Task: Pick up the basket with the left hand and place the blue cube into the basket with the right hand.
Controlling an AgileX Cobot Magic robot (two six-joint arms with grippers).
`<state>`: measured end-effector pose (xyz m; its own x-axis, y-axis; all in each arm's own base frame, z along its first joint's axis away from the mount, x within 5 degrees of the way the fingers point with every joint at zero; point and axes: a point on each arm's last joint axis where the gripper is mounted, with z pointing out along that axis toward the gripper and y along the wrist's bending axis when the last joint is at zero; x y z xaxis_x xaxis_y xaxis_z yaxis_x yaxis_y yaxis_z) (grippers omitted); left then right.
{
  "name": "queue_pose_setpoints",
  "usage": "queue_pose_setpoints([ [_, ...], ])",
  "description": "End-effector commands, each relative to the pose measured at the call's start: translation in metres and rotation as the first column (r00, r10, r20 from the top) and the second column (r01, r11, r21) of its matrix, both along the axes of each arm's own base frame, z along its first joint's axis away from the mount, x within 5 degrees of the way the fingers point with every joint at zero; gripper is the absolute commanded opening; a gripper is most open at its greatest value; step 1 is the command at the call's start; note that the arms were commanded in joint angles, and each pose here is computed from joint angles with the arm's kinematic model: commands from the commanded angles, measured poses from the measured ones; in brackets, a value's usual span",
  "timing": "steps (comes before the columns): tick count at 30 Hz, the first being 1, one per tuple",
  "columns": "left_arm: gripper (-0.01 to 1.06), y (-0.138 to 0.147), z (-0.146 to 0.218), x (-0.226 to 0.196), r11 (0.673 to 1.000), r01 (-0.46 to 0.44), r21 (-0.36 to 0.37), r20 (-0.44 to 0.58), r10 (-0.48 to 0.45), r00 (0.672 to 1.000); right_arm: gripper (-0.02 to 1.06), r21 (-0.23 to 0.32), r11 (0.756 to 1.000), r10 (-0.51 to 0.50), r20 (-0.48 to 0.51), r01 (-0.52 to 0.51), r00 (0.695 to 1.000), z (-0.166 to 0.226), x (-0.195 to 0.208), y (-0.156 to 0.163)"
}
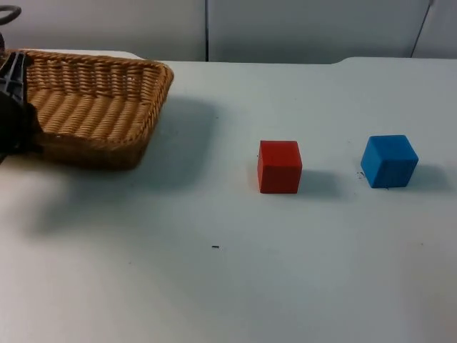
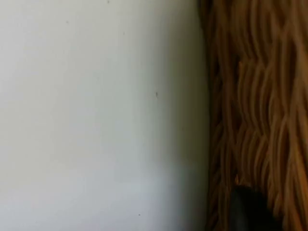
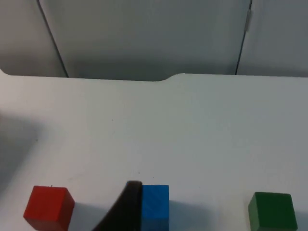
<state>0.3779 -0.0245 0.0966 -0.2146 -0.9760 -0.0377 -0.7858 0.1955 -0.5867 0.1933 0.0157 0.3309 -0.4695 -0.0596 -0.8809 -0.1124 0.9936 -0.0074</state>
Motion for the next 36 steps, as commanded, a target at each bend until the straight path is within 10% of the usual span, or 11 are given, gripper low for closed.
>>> queue_pose_setpoints([
  [1, 0.00, 0.000, 0.001, 0.000, 1.000, -0.021, 0.005, 0.004, 0.021, 1.000, 1.02, -0.008, 1.000, 0.025, 0.032, -0.025, 0.999, 0.005, 0.001, 0.004],
  [17, 0.00, -0.004, 0.092, -0.025, 0.998, 0.009, -0.063, 0.216, 0.005, 0.976, 1.02, -0.029, 0.999, 0.047, 0.020, -0.046, 0.999, 0.003, 0.001, 0.006],
  [21, 0.00, -0.004, 0.107, -0.053, 0.987, 0.144, 0.070, 0.242, -0.157, 0.957, 1.02, -0.026, 0.998, 0.050, -0.015, -0.051, 0.999, 0.001, -0.001, 0.007],
  [25, 0.00, -0.003, 0.119, -0.089, 0.896, 0.336, 0.289, 0.223, -0.404, 0.887, 1.02, -0.029, 0.998, 0.053, -0.032, -0.054, 0.998, -0.001, -0.002, 0.007],
  [31, 0.00, -0.002, 0.123, -0.111, 0.773, 0.529, 0.351, 0.129, -0.599, 0.790, 1.02, -0.025, 0.998, 0.053, -0.037, -0.054, 0.998, -0.001, -0.002, 0.007],
  [35, 0.00, 0.007, 0.115, -0.127, 0.595, 0.721, 0.356, -0.047, -0.759, 0.649, 1.02, -0.019, 0.998, 0.056, -0.070, -0.057, 0.996, -0.001, -0.004, 0.007],
  [36, 0.00, 0.007, 0.115, -0.127, 0.595, 0.721, 0.356, -0.047, -0.759, 0.649, 1.02, -0.019, 0.998, 0.056, -0.070, -0.057, 0.996, -0.001, -0.004, 0.007],
])
